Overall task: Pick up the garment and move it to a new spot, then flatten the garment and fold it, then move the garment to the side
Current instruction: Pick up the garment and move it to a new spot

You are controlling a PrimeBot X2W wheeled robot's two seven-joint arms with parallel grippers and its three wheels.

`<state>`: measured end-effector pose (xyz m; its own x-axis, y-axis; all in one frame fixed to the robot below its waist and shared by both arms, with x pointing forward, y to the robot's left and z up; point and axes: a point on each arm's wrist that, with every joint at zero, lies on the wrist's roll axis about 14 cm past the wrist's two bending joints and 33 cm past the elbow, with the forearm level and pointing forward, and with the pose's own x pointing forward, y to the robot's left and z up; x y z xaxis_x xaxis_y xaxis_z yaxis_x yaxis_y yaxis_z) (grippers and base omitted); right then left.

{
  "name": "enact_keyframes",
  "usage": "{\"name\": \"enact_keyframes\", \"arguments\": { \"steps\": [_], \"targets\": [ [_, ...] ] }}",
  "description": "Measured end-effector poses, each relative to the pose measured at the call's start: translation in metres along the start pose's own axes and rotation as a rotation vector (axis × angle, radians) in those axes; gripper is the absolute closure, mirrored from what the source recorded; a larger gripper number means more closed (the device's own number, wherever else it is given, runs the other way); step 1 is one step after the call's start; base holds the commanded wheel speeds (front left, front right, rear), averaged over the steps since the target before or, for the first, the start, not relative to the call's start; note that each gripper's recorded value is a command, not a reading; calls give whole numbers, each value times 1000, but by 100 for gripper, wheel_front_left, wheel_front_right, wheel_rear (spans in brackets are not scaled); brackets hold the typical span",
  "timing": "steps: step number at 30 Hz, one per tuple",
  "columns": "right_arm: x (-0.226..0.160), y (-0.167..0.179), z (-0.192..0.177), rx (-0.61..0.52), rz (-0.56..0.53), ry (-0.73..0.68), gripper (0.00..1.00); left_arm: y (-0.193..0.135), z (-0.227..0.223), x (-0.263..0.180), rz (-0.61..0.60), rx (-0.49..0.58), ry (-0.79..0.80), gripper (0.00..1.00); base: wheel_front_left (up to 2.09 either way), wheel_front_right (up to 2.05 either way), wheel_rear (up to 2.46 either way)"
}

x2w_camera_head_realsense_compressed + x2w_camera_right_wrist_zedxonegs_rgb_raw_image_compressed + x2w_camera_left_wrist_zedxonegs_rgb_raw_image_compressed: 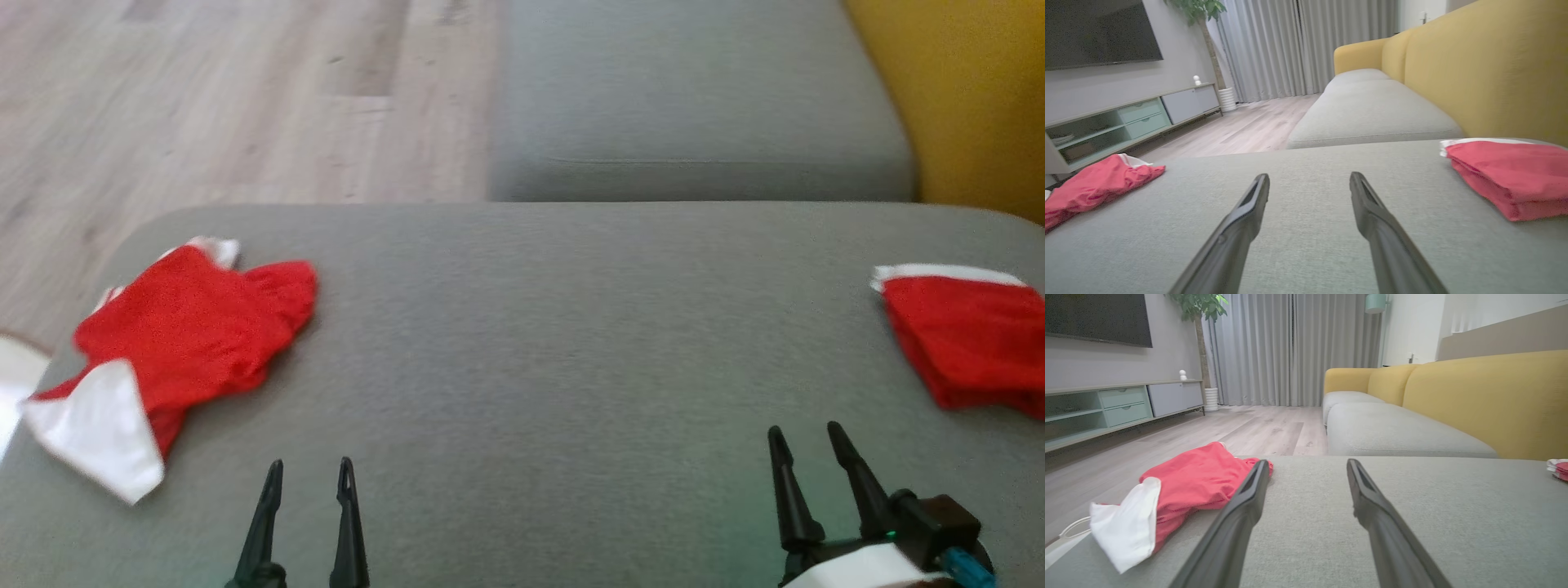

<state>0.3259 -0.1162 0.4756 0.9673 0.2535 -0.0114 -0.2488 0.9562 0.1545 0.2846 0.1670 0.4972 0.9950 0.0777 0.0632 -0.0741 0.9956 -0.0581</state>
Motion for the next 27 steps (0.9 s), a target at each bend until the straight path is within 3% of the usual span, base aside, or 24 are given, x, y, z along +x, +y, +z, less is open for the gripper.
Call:
{"name": "enact_keyframes", "arguments": {
  "steps": [17,27],
  "targets": [
    [50,104,-12,1,340,58,0,94,5,-58,358,30,-18,0,0,0,0],
    [60,118,-21,10,384,87,0,116,12,-68,453,80,-19,0,0,0,0]
  ]
}}
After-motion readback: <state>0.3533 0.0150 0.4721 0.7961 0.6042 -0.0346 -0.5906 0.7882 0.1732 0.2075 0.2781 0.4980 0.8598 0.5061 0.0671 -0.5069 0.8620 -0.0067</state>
